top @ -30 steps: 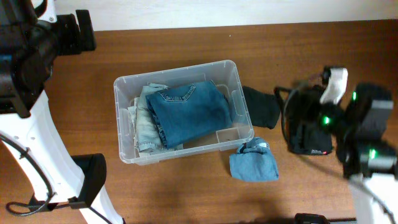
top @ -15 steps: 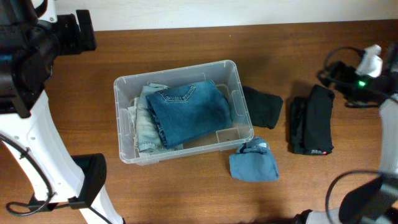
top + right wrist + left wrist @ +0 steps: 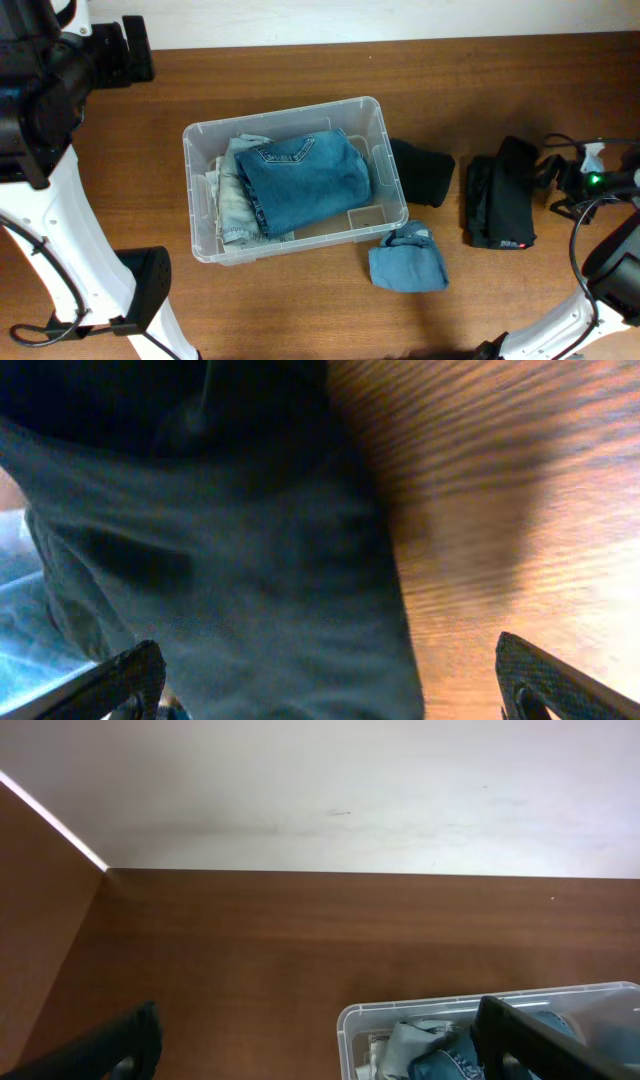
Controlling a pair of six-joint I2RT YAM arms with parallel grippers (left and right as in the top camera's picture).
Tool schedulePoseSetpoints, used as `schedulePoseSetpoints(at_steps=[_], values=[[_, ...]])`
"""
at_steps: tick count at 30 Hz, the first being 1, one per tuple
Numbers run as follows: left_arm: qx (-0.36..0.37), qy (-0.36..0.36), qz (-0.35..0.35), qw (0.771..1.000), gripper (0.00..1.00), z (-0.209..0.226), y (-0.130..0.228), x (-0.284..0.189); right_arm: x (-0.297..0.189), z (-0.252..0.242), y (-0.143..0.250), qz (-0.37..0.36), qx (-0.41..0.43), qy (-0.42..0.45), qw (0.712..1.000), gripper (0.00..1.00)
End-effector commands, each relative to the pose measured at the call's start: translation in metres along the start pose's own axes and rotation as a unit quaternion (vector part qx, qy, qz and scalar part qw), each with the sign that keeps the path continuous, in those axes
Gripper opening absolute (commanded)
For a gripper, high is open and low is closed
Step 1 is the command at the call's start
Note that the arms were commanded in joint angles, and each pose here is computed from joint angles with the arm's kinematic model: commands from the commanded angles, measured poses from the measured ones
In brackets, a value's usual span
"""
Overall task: Pack container
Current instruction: 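Reach the right gripper to the black clothing stack and grasp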
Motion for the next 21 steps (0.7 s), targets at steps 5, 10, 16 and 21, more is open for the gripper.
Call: schedulePoseSetpoints(at_steps=[5, 10, 16, 21], values=[[-0.004, -0.005, -0.006, 1.0, 0.99, 0.003, -0.002, -0.004, 0.024, 0.024, 0.011, 0.034, -0.061, -0.064, 0.996, 0.98], [-0.004, -0.005, -0.006, 1.0, 0.99, 0.003, -0.002, -0.004, 0.033, 0.024, 0.021, 0.049, -0.059, -0.062, 0.995, 0.98], [-0.004, -0.005, -0.006, 1.0, 0.99, 0.003, -0.002, -0.004, 0.053, 0.024, 0.04, 0.052, -0.051, -0.096, 0.993, 0.98], [-0.004, -0.005, -0.006, 1.0, 0.99, 0.003, -0.002, -0.004, 0.067, 0.025, 0.059, 0.069, -0.048, -0.109, 0.991, 0.84]])
Point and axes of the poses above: each gripper's point midway between its finger pads, its own x axis out along the fingers, its own z axis along the line the jaws close on, y = z × x, the point moved 1 cm from there along -x, back along the fingers, and after that the axes turned 2 degrees about -x, right-handed, at the moved point
